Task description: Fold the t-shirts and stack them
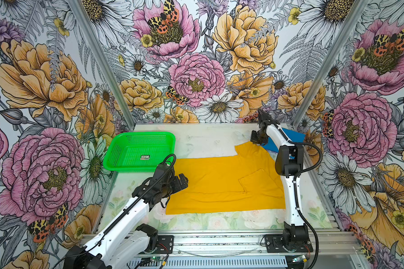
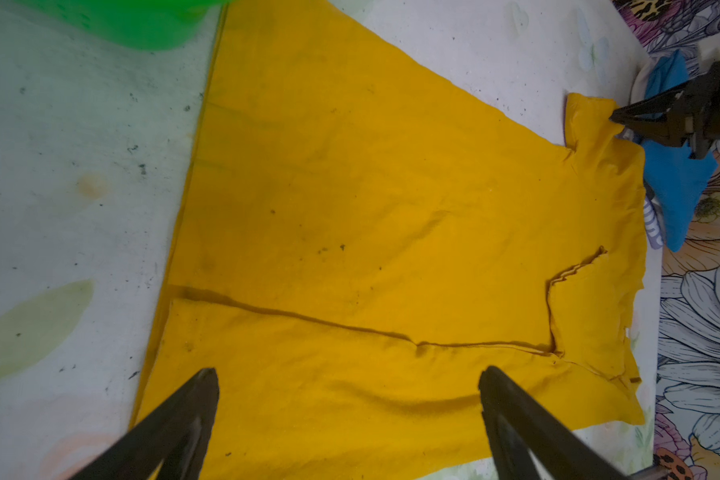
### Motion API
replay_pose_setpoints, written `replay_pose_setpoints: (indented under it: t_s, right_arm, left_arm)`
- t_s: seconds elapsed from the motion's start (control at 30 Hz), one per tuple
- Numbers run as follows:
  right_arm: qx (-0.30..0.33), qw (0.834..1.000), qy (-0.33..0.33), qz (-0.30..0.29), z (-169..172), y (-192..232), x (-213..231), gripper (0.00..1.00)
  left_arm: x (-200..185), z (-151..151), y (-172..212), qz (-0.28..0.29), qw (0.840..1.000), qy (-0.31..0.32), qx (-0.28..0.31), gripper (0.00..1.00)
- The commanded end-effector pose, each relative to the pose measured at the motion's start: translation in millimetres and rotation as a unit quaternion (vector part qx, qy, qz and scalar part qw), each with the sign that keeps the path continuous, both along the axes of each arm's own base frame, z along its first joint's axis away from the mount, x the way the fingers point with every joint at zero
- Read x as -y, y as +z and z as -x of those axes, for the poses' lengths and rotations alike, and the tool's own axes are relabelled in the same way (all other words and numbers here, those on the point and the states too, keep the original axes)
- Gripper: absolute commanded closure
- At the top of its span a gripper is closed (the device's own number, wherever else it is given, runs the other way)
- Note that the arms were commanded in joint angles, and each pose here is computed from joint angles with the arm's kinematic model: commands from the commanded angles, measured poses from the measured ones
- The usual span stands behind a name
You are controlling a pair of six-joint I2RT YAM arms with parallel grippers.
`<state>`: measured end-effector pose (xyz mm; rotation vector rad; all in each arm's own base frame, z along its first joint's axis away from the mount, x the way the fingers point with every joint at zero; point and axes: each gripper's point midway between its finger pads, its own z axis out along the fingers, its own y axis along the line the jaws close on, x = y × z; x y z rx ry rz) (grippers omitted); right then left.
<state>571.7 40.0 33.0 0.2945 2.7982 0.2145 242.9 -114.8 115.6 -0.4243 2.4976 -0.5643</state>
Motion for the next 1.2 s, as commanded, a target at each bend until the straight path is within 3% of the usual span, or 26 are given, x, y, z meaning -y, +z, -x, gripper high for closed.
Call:
replay_pose_setpoints:
  t_s: [0.0, 0.23, 0.43, 0.6, 0.83, 1.03, 1.17]
  right_arm:
    - [0.048, 0.999, 0.012, 0.002, -2, 56, -2, 1.00]
    - [0.095, 0.995, 0.025, 0.000, 24, 98, -12, 1.00]
    - [0.101, 0.994, 0.028, -0.010, 43, 103, -14, 1.00]
    - [0.104, 0.994, 0.036, -0.018, 48, 106, -23, 1.00]
    - [0.109, 0.993, 0.044, -0.022, 60, 113, -29, 1.00]
    - [0.115, 0.992, 0.046, -0.026, 71, 122, -31, 1.00]
    - [0.118, 0.991, 0.050, -0.031, 74, 126, -34, 1.00]
  left_arm:
    - [11, -12, 17, 0.014, 0.999, -0.018, 0.030, 0.01]
    - [19, -38, 23, 0.003, 0.999, -0.019, 0.040, 0.01]
    - [18, -87, 23, -0.063, 0.997, 0.010, 0.031, 0.01]
    - [0, -131, 10, -0.188, 0.981, 0.054, 0.010, 0.18]
    - [4, -173, -15, -0.256, 0.964, 0.068, -0.024, 0.52]
    - [13, -190, -43, -0.291, 0.952, 0.072, -0.055, 0.56]
    - [17, -181, -31, -0.289, 0.954, 0.071, -0.044, 0.56]
